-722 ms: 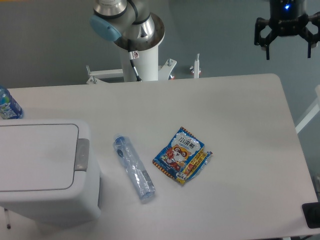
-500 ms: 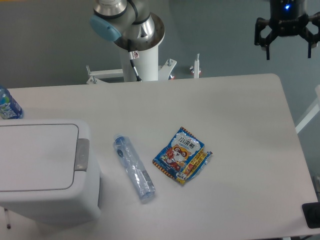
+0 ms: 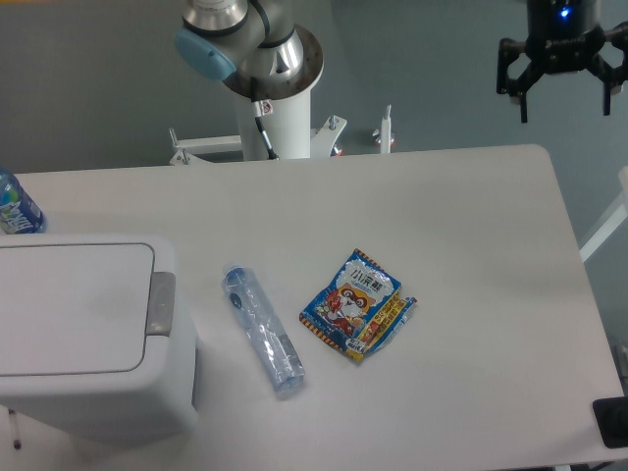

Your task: Open the trash can

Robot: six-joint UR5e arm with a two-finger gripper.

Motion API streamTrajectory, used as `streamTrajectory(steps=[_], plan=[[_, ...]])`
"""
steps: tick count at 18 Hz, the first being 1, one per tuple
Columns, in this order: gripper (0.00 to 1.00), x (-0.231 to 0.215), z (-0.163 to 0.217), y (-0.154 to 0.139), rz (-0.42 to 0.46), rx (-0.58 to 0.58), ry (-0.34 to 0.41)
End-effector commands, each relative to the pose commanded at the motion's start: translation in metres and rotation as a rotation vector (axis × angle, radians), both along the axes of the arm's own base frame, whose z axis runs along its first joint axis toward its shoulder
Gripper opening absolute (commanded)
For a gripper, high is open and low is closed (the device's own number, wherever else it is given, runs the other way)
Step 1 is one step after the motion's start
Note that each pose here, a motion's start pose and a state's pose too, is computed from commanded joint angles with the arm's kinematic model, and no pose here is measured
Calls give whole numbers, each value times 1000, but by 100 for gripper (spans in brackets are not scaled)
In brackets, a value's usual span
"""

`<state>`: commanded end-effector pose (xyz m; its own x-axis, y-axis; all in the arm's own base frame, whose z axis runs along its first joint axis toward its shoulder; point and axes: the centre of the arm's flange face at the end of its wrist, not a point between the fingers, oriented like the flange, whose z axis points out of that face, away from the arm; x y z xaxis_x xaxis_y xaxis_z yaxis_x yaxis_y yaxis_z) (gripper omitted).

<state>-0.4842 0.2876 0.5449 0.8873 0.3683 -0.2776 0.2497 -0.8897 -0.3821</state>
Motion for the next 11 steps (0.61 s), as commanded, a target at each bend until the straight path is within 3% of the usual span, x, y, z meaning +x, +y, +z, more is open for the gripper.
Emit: streamTrajectory(steps=[3, 7, 11], plan=[[100, 19, 2, 40, 98, 86, -36], [100, 47, 7, 90, 149, 177, -51], [100, 80, 4, 140, 268, 268, -151]])
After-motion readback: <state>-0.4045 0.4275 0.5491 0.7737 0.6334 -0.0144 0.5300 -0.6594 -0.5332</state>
